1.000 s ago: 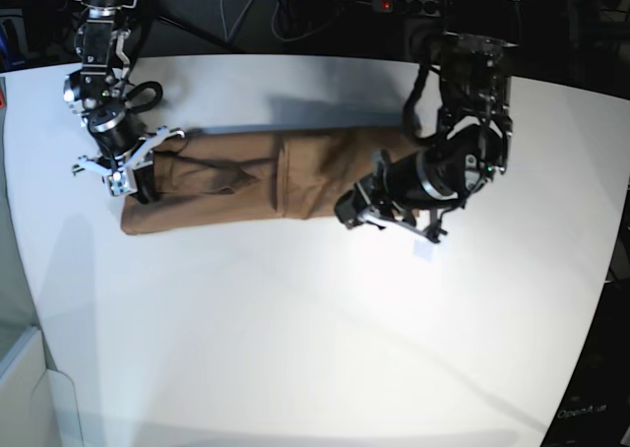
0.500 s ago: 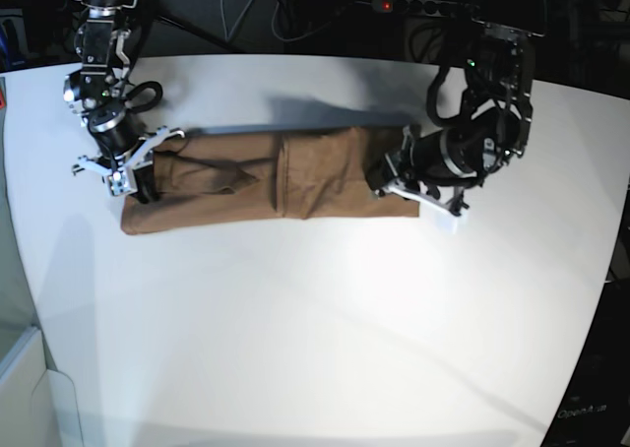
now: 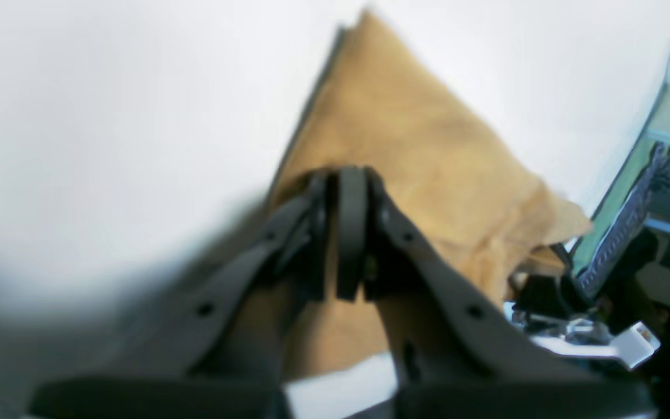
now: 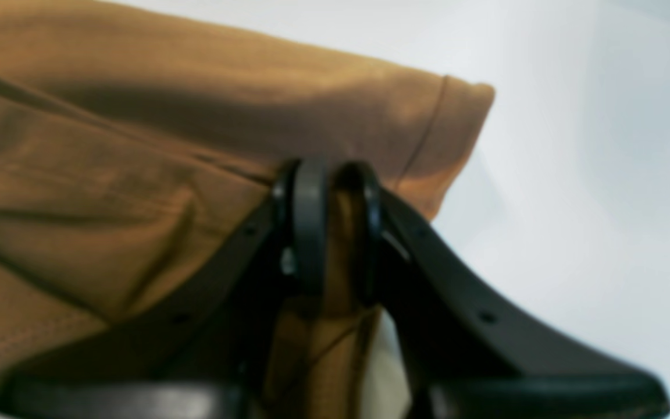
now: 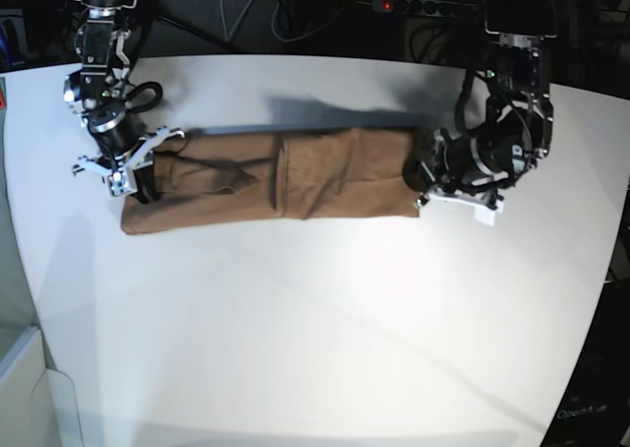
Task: Fold the T-shirt properly
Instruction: 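Open the left gripper and move it back to the folded strip end, then release the strip end with the right gripper and regrasp it further out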
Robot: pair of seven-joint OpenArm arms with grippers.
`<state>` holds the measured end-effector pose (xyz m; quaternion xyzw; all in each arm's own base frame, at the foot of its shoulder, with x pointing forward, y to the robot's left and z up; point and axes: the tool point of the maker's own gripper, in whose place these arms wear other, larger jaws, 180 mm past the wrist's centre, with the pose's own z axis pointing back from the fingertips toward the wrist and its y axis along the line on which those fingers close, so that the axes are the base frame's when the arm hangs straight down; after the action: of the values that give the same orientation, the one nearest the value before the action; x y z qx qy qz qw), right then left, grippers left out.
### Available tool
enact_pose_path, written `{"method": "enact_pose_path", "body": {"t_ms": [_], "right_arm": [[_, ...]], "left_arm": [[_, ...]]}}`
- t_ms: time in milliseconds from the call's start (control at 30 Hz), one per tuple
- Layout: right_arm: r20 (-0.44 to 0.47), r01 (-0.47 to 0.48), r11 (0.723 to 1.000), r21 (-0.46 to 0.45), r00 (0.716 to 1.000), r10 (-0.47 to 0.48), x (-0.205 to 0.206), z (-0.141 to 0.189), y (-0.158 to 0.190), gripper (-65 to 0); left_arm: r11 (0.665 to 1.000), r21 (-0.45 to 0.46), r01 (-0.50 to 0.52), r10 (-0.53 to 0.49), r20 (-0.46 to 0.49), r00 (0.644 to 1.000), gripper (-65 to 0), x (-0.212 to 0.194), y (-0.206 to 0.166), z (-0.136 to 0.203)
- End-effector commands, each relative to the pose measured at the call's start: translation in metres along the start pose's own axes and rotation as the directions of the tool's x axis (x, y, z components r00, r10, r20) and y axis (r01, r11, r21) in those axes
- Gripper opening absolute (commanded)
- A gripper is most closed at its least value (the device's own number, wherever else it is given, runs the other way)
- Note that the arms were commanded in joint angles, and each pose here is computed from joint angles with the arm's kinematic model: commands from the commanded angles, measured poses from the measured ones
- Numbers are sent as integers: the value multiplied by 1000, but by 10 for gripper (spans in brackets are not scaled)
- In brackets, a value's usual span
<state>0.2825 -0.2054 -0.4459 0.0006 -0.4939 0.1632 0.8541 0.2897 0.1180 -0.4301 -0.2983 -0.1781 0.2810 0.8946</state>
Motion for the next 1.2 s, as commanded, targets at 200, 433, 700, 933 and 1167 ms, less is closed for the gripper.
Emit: {"method": "enact_pose_path", "body": {"t_ms": [200,433,700,933,1167], "right_arm": [[-152,-58,997,53,986,65,-33,5,11,-575],[-151,-78,996,50,985,85,-31,5,9,-575],[-100,-94,995,-31,991,90,-9,12,-18,-570],[-28,-149,985,-93,989,147,25,32,-30,-569],[62,-171,968,-183,981,185,71,58,-35,-482]], "left_arm": [[997,-39,63,-64,-12,998,-628,4,-26,-9],[996,34,84,-84,-1,996,-628,9,-9,-12],[993,105,48,-49,13,999,-628,10,22,-22],[993,107,42,-43,11,999,-628,9,24,-22],[993,108,41,-43,10,999,-628,8,24,-22]]}}
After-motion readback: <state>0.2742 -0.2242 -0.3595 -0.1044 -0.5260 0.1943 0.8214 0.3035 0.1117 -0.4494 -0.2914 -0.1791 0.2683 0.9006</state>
